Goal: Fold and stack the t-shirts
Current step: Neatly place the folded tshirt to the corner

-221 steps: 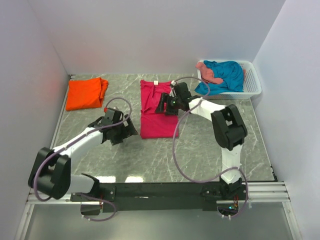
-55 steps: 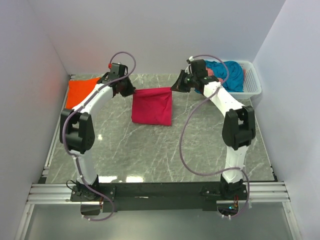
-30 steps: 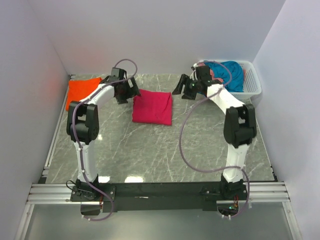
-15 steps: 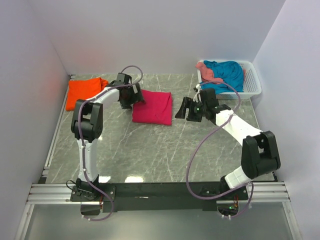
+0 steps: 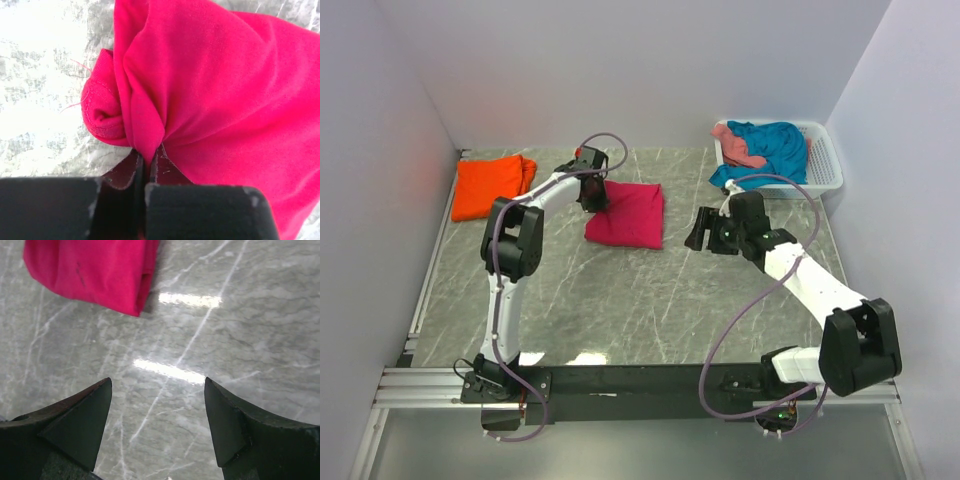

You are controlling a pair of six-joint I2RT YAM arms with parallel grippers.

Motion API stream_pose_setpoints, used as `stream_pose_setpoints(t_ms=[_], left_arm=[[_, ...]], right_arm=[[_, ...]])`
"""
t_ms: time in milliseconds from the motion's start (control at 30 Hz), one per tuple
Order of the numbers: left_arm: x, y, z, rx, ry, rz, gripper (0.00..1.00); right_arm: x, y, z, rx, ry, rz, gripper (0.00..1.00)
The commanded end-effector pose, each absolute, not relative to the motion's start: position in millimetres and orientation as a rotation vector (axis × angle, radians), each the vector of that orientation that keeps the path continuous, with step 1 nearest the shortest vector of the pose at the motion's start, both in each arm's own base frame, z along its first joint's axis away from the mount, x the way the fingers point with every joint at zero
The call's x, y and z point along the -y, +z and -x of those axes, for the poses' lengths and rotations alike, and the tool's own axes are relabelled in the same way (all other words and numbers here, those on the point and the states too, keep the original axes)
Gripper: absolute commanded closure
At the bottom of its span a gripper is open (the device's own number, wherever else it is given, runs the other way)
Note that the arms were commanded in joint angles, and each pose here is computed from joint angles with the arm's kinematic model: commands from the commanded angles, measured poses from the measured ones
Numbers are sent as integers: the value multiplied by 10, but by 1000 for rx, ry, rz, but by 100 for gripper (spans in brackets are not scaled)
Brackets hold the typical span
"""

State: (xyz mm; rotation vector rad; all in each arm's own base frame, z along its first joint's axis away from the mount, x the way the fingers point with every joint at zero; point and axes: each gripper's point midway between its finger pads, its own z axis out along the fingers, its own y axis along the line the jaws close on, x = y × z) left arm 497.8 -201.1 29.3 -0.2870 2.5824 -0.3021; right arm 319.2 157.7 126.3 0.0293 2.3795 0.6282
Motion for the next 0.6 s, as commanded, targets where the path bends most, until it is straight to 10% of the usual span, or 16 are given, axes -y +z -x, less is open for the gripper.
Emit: stream_pose_setpoints(t_ms=[0, 567], left_arm=[[1757, 79, -4868, -2651, -71, 264, 99], [305, 1641, -5302, -2125, 714, 138, 99]], right_arm=[[-1421, 1292, -3197, -2340, 532, -33, 19], [-1158, 1258, -3224, -2300, 360, -69, 19]])
